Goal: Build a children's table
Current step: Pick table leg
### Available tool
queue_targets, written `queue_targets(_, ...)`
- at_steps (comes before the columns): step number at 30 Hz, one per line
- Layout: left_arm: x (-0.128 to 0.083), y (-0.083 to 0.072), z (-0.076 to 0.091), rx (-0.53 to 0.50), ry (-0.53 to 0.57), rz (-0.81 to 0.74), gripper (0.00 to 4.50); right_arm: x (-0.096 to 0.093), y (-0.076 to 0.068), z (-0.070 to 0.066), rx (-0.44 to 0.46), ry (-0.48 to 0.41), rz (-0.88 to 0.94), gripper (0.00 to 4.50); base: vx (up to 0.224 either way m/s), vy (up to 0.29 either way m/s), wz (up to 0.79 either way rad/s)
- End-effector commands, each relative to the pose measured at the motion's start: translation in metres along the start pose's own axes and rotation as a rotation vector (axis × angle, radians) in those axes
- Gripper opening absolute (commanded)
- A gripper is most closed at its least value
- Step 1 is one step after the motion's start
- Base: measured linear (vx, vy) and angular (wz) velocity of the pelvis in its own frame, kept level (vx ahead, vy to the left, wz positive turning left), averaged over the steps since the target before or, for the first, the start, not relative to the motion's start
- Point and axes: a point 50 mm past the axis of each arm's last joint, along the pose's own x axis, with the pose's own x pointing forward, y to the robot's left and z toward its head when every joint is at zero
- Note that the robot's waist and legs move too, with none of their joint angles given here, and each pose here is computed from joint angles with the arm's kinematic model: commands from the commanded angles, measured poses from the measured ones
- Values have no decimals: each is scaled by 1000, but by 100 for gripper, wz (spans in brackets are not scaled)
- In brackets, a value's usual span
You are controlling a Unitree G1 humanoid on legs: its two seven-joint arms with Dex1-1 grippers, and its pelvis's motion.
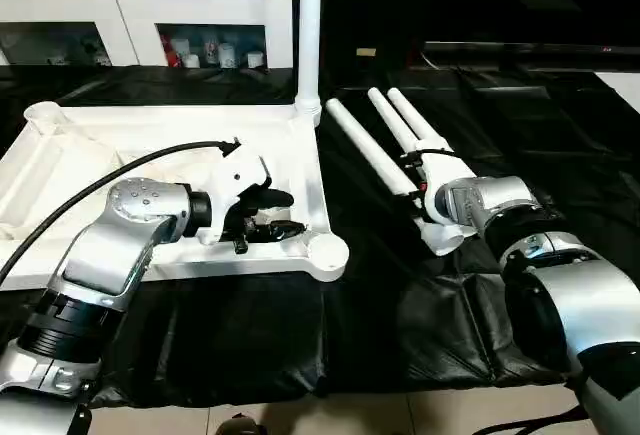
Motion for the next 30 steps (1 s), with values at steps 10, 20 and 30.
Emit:
queue_targets(10,23,13,23,-44,-262,235,254,0,-11,-1,313,-204,35,189,0,0,0)
queue_targets(20,37,21,36,-234,-375,306,280,-31,-6,25,398,-727,391,183,0,0,0)
queue_targets(30,44,13,70,-407,-564,150,354,-71,13,11,362,-883,837,182,0,0,0)
